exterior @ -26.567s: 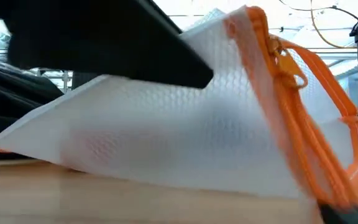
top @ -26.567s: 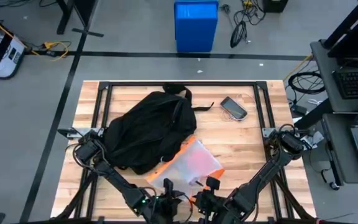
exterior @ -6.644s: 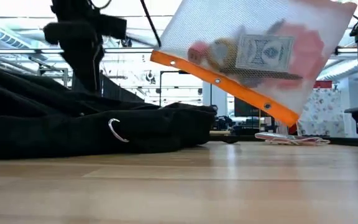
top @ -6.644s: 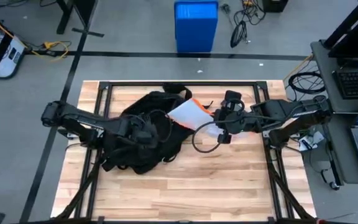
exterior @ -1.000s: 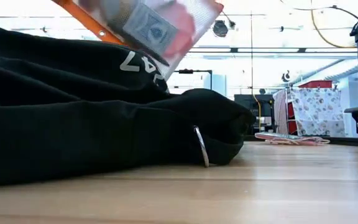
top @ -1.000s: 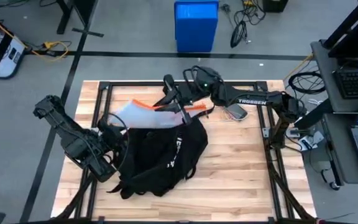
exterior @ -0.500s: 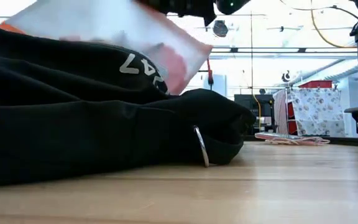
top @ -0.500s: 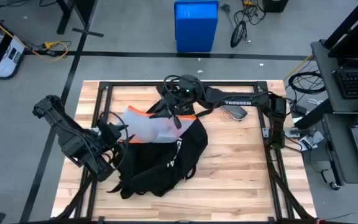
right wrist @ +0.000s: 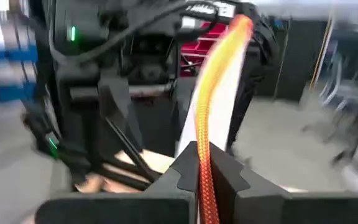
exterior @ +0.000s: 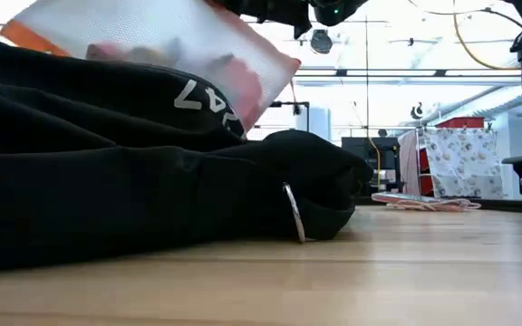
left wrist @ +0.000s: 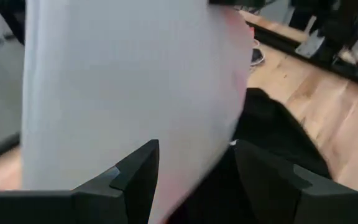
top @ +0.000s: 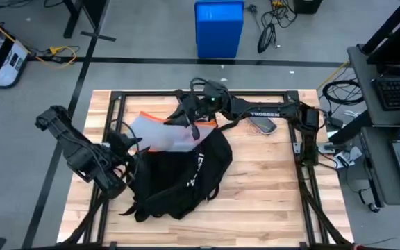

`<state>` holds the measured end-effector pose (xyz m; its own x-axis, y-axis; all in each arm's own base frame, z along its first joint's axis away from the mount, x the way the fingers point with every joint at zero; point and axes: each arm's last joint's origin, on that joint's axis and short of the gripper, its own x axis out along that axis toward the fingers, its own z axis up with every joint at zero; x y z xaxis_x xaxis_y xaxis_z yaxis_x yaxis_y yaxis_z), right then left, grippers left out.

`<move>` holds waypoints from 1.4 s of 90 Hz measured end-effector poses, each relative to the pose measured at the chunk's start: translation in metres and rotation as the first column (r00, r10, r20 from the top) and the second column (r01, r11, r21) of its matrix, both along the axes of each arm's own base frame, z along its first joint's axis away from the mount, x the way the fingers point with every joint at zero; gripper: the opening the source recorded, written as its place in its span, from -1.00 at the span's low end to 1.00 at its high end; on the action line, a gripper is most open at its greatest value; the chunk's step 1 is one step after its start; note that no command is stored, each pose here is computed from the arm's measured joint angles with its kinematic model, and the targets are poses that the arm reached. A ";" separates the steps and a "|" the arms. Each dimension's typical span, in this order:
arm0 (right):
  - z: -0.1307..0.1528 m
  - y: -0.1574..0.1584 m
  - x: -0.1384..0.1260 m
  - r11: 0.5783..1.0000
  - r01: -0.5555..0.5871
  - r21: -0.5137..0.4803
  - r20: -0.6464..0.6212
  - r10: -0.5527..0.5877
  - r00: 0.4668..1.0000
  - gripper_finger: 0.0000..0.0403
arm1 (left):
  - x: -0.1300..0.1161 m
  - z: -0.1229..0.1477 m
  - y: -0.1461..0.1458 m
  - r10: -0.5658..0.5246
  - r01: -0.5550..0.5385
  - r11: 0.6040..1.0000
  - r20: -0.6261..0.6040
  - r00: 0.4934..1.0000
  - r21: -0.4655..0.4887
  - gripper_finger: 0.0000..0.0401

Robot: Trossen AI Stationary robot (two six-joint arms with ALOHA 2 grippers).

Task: Unpack backpack
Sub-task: Put the orange zip bag into the black backpack

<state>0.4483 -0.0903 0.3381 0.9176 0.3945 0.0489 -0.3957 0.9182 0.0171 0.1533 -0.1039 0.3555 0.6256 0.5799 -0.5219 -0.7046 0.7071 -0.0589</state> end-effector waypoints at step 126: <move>-0.044 0.165 -0.023 0.690 0.006 0.724 -0.650 0.680 0.341 -1.00 | -0.019 0.020 0.036 0.224 -0.152 0.821 0.066 0.972 -0.550 0.00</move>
<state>0.4256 0.0750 0.2945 0.3608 0.8834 -0.2991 -0.1135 0.3599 0.9261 0.1342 -0.0675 0.3757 0.6126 0.3428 -0.7122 -0.7823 0.3920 -0.4841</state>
